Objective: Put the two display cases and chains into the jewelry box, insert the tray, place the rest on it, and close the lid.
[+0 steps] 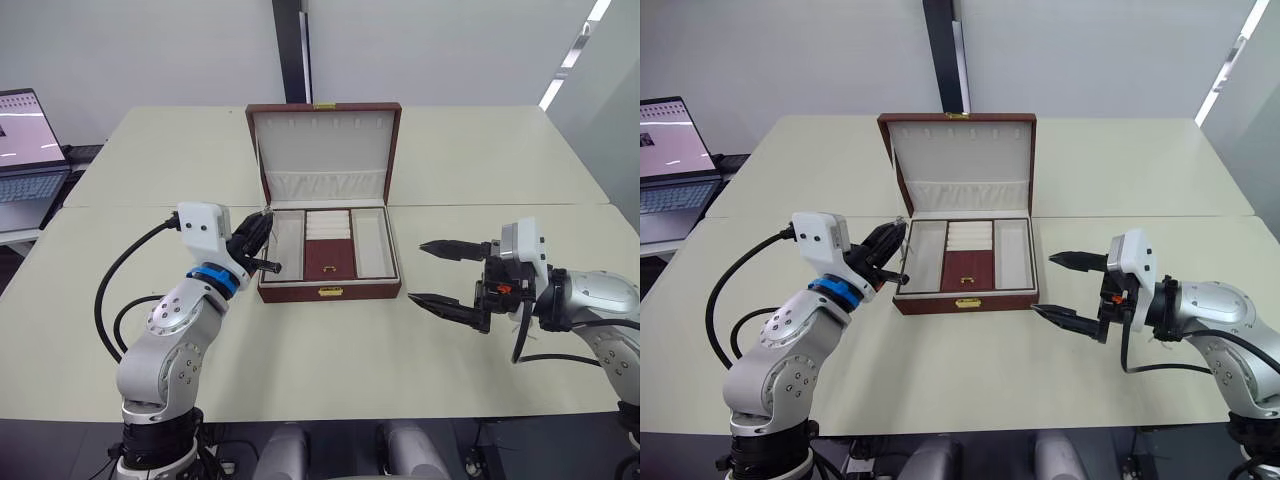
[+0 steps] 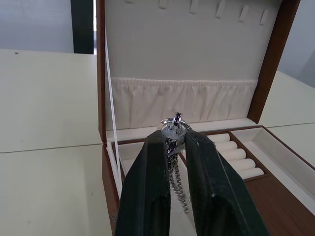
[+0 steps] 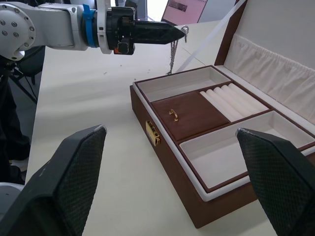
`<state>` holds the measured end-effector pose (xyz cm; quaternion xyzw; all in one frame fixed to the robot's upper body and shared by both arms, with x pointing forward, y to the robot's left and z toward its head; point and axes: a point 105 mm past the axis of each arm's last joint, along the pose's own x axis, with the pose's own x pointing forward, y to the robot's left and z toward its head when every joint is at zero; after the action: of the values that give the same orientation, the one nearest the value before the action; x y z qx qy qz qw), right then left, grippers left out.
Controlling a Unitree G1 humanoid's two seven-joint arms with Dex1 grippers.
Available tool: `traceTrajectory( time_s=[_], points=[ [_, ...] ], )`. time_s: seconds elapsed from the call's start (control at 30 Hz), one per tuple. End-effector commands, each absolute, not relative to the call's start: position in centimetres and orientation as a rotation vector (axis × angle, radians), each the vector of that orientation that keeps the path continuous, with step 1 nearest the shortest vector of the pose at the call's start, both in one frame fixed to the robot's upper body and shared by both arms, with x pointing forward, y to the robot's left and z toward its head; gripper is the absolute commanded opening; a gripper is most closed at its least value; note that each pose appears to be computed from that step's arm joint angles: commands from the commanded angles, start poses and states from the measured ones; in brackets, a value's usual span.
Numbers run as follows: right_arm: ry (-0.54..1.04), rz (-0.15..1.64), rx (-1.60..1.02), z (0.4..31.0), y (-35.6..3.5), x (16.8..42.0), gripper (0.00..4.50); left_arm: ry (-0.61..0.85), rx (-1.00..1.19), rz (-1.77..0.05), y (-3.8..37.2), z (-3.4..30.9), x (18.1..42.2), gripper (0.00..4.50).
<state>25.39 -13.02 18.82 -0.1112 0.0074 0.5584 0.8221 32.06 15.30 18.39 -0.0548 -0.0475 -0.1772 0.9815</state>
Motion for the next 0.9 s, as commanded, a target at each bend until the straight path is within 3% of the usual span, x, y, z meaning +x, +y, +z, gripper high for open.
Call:
traceTrajectory(
  time_s=[0.03,0.3,0.9],
  points=[
    [-0.035,1.167,-0.266,19.8,-13.2,25.2,4.5,-0.154,-0.108,-0.396,14.4,20.2,32.1,0.19],
    [-0.034,1.155,-0.262,19.7,-13.1,25.1,4.5,-0.174,-0.111,-0.429,13.5,21.5,32.4,0.19],
    [-0.027,1.149,-0.271,19.8,-13.2,25.3,4.5,-0.077,-0.101,-0.402,13.7,17.8,32.4,0.19]
  ],
)
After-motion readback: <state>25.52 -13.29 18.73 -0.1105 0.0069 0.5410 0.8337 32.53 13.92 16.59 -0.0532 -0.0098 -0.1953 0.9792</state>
